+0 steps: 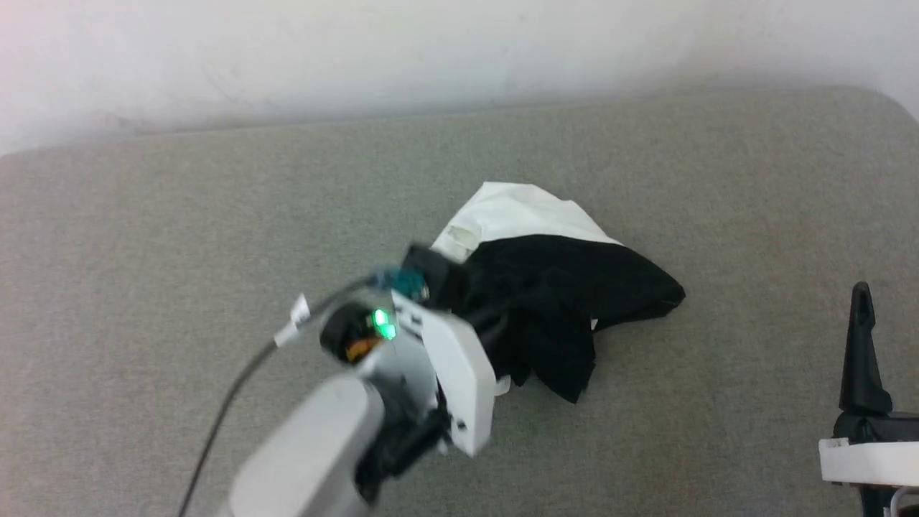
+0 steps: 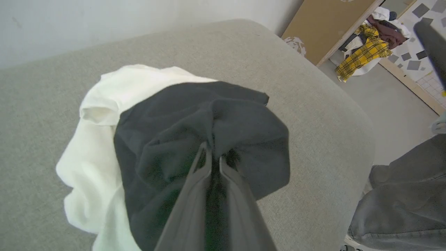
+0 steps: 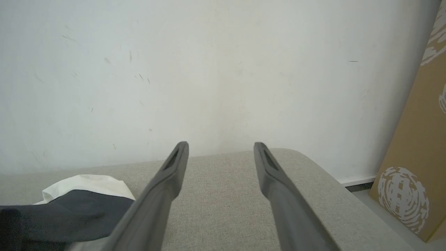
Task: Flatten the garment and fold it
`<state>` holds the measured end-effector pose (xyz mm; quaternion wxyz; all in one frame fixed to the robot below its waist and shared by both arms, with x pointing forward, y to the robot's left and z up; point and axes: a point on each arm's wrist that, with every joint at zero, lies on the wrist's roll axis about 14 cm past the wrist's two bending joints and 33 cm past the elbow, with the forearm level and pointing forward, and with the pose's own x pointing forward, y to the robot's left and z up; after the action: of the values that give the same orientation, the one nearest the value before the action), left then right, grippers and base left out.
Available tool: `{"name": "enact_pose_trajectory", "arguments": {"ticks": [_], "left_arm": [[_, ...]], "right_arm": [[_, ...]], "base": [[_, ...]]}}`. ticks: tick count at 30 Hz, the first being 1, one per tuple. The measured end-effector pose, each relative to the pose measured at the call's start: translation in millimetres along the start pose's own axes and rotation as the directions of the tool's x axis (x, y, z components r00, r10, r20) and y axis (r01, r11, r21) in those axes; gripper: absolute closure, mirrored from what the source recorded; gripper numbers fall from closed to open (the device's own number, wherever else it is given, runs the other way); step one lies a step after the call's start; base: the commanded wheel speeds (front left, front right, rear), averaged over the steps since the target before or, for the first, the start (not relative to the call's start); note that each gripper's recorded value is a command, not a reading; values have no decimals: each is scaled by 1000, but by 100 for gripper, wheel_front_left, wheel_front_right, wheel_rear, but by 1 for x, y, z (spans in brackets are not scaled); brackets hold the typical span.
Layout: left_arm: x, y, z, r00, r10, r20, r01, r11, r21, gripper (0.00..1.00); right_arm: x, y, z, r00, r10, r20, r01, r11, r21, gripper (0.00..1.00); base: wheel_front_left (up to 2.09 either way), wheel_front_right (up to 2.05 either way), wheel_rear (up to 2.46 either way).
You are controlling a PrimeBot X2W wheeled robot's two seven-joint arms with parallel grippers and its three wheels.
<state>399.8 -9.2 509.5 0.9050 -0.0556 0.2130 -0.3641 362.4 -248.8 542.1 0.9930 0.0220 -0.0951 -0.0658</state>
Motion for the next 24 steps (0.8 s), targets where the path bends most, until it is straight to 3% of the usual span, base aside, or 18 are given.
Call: {"name": "enact_pose_trajectory", "arguments": {"ticks": [6, 7, 8, 9, 13, 17, 20, 24], "left_arm": [[18, -2, -63, 995, 26, -99, -38, 991, -127, 100], [20, 0, -64, 996, 33, -87, -45, 990, -137, 83], [23, 2, -60, 997, 49, -59, -57, 986, -155, 11], [24, 3, -55, 998, 58, -30, -62, 984, -168, 0], [21, 11, -17, 989, 92, 119, -71, 982, -175, 0], [-1, 12, 38, 948, 100, 301, -64, 990, -128, 0], [-31, 24, 75, 891, 147, 430, -132, 989, -64, 0], [-81, 45, 105, 787, 237, 570, -280, 960, -12, 0]], "right_arm": [[5, 1, -11, 1000, -1, -29, 0, 1000, -5, 0], [6, 1, -13, 999, 1, -33, -1, 1000, -4, 0], [7, 2, -14, 999, 2, -36, -2, 1000, -3, 0], [8, 2, -15, 999, 3, -37, -3, 1000, -3, 0], [9, 5, -17, 999, 10, -42, -10, 1000, 2, 0], [8, 7, -9, 1000, 18, -19, -18, 1000, 9, 0], [6, 8, -3, 1000, 23, -1, -23, 1000, 13, 0], [1, 10, 3, 999, 30, 10, -31, 999, 18, 0]], "base": [[0, 0, 0], [0, 0, 0], [0, 0, 0], [0, 0, 0], [0, 0, 0], [0, 0, 0], [0, 0, 0], [0, 0, 0]]}}
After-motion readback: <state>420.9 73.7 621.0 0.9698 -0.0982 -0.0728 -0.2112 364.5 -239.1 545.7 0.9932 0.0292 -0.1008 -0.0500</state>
